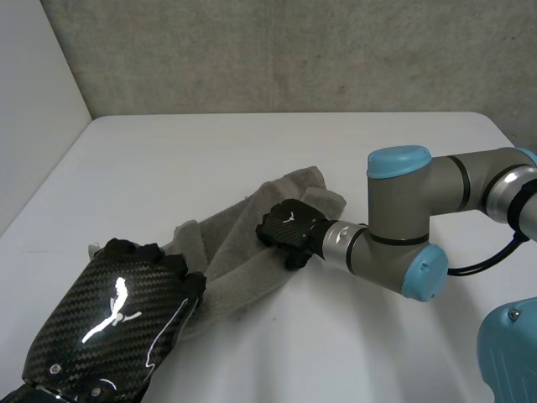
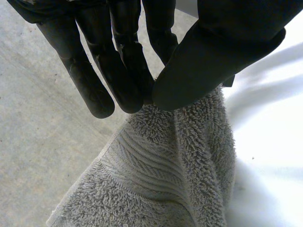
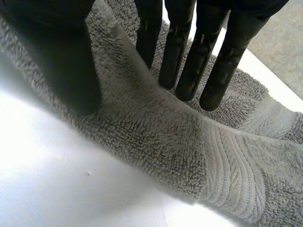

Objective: Fold the towel.

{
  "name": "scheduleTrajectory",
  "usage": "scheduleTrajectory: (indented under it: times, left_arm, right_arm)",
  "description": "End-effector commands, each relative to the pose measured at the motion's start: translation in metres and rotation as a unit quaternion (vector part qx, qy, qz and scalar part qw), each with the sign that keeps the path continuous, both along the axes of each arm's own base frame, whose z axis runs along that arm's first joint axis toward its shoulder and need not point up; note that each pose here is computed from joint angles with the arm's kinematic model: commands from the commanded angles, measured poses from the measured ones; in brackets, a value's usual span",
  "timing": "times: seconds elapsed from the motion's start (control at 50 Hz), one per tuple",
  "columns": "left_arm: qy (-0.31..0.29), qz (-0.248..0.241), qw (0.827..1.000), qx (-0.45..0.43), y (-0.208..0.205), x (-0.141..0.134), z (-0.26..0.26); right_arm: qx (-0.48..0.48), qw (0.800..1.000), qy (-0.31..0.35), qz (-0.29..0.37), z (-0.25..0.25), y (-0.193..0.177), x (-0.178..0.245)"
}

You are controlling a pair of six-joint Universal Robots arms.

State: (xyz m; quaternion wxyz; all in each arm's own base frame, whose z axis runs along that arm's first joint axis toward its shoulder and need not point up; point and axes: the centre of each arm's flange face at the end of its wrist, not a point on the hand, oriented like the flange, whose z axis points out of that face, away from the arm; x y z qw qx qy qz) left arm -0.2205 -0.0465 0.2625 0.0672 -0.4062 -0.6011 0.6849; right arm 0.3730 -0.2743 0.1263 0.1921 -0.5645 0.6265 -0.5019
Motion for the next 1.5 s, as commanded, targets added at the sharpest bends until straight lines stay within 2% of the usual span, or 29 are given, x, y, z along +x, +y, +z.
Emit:
scheduleTrajectory:
  times: [0.02,0.08,0.14,0.22,0.26,0.34,0.38,0.42,0.44,0.54,0.62,0.66,0.78,1.04,1.16,1.2,1.22,1.26,1.28,1.3,1.32,1.36,1.38,1.4,1.42,1.44,1.46,1.48,1.5]
  left_arm:
    - [0.000,0.001,1.000,-0.001,-0.002,-0.001,0.001]
    - [0.000,0.001,1.000,-0.001,-0.003,-0.002,0.001]
    - [0.002,0.004,1.000,-0.003,-0.007,-0.004,0.002]
    - [0.007,0.017,1.000,-0.008,-0.018,-0.007,0.003]
    - [0.015,0.044,0.999,-0.017,-0.036,-0.008,0.006]
    - [0.033,0.081,0.995,-0.038,-0.058,-0.005,0.012]
    - [0.056,0.124,0.988,-0.069,-0.085,0.002,0.022]
    - [0.067,0.137,0.985,-0.084,-0.095,0.005,0.027]
    - [0.077,0.141,0.982,-0.100,-0.102,0.006,0.033]
    - [0.105,0.114,0.979,-0.132,-0.109,0.000,0.051]
    - [0.124,0.103,0.978,-0.135,-0.111,-0.003,0.060]
    - [0.138,0.096,0.979,-0.113,-0.115,-0.006,0.058]
    - [0.129,0.098,0.986,-0.048,-0.126,-0.012,0.031]
    - [0.045,0.098,0.990,0.089,-0.159,-0.026,-0.056]
    - [0.045,0.097,0.990,0.087,-0.196,-0.036,-0.060]
    - [0.064,0.101,0.992,0.047,-0.231,-0.045,-0.040]
    - [0.064,0.101,0.992,0.047,-0.231,-0.045,-0.040]
    - [0.083,0.099,0.991,0.014,-0.247,-0.051,-0.021]
    - [0.109,0.096,0.989,-0.026,-0.262,-0.057,0.006]
    - [0.136,0.093,0.984,-0.074,-0.273,-0.062,0.039]
    - [0.136,0.093,0.984,-0.074,-0.273,-0.062,0.039]
    - [0.194,0.089,0.960,-0.180,-0.283,-0.064,0.109]
    - [0.194,0.089,0.960,-0.180,-0.283,-0.064,0.109]
    - [0.223,0.090,0.943,-0.229,-0.282,-0.062,0.140]
    - [0.224,0.090,0.943,-0.230,-0.282,-0.062,0.141]
    - [0.251,0.094,0.925,-0.269,-0.279,-0.060,0.165]
    - [0.275,0.096,0.909,-0.298,-0.273,-0.056,0.183]
    - [0.275,0.096,0.909,-0.298,-0.273,-0.056,0.183]
    - [0.292,0.095,0.898,-0.315,-0.266,-0.053,0.196]
  right_arm:
    - [-0.019,1.000,-0.004,-0.005,0.007,-0.005,0.001]
    - [-0.043,0.999,-0.008,-0.025,0.023,-0.010,0.001]
    - [-0.079,0.995,-0.022,-0.061,0.065,-0.012,-0.010]
    - [-0.097,0.992,-0.031,-0.070,0.094,-0.002,-0.019]
    - [-0.124,0.988,-0.046,-0.084,0.130,0.010,-0.037]
    - [-0.147,0.981,-0.057,-0.111,0.158,0.014,-0.061]
    - [-0.176,0.973,-0.072,-0.132,0.189,0.025,-0.080]
    - [-0.198,0.966,-0.087,-0.142,0.211,0.035,-0.090]
    - [-0.220,0.958,-0.107,-0.152,0.233,0.047,-0.100]
    - [-0.242,0.946,-0.135,-0.166,0.266,0.080,-0.121]
    - [-0.224,0.951,-0.130,-0.167,0.268,0.093,-0.128]
    - [-0.188,0.963,-0.104,-0.163,0.254,0.102,-0.130]
    - [-0.148,0.973,-0.071,-0.163,0.226,0.099,-0.128]
    - [-0.002,0.985,0.011,-0.173,0.119,0.038,-0.108]
    - [-0.036,0.984,-0.007,-0.176,0.114,0.010,-0.093]
    - [-0.106,0.973,-0.039,-0.199,0.130,-0.018,-0.082]
    - [-0.106,0.973,-0.039,-0.199,0.130,-0.018,-0.082]
    - [-0.200,0.949,-0.097,-0.225,0.164,-0.043,-0.070]
    - [-0.200,0.949,-0.098,-0.225,0.164,-0.043,-0.070]
    - [-0.256,0.928,-0.139,-0.234,0.191,-0.051,-0.064]
    - [-0.256,0.927,-0.140,-0.234,0.191,-0.051,-0.064]
    - [-0.357,0.872,-0.225,-0.248,0.245,-0.058,-0.061]
    - [-0.357,0.872,-0.225,-0.248,0.245,-0.058,-0.061]
    - [-0.399,0.842,-0.264,-0.251,0.269,-0.057,-0.063]
    - [-0.429,0.816,-0.296,-0.252,0.289,-0.051,-0.067]
    - [-0.429,0.815,-0.296,-0.252,0.290,-0.051,-0.067]
    - [-0.446,0.799,-0.318,-0.249,0.302,-0.044,-0.070]
    - [-0.447,0.798,-0.318,-0.249,0.302,-0.044,-0.070]
    - [-0.448,0.797,-0.324,-0.245,0.305,-0.037,-0.072]
